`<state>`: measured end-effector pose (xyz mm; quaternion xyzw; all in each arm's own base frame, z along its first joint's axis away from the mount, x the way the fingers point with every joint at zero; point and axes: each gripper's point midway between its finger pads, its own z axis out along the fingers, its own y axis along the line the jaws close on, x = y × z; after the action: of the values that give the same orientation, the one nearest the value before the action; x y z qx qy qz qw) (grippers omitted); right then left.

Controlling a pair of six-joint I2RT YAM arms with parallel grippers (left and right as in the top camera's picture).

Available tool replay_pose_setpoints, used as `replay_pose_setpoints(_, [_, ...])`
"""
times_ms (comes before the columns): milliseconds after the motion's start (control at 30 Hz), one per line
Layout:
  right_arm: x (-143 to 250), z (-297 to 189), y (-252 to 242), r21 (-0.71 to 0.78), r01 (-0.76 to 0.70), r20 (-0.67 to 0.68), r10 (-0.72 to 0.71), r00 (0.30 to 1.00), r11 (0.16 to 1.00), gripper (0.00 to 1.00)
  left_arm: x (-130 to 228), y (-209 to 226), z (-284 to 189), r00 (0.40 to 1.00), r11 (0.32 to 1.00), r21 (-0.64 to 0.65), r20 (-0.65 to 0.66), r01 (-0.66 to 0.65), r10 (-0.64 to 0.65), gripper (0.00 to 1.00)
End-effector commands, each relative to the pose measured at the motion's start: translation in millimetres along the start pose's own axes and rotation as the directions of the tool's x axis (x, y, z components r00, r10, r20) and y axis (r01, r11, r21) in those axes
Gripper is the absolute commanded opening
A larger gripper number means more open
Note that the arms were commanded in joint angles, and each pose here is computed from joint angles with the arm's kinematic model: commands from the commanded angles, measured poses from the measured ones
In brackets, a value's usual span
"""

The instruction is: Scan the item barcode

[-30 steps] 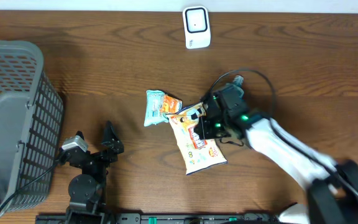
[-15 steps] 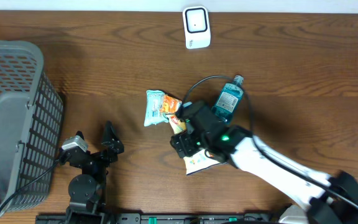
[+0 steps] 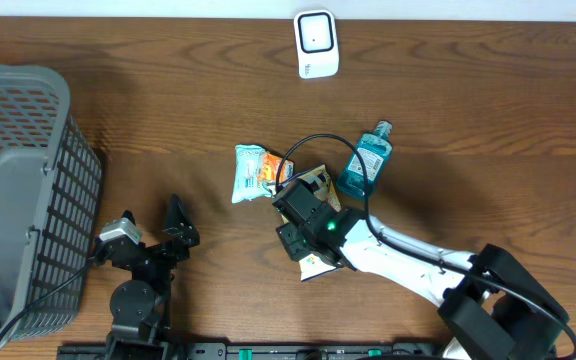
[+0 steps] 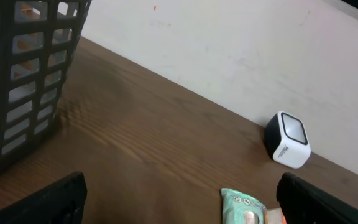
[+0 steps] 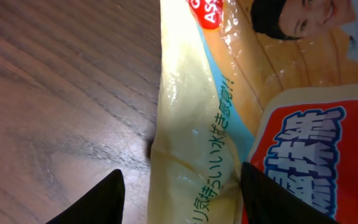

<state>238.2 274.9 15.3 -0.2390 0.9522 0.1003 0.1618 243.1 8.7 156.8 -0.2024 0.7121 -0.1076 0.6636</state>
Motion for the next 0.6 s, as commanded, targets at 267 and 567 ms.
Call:
replay_pose_setpoints(267, [20,5,-19,0.105,-0.024,-0.104,0.035,0.994,0.994,0.03,15,9,1,0.999,0.999,-0.033,-0.043,-0.007,0.005,0.98])
replay_pose_setpoints(567, [-5,-5,-60,0.147,-0.170,-0.072,0.182,0.981,0.974,0.01,15,9,1,0.999,0.999,-0.033,-0.043,-0.006,0.005,0.98])
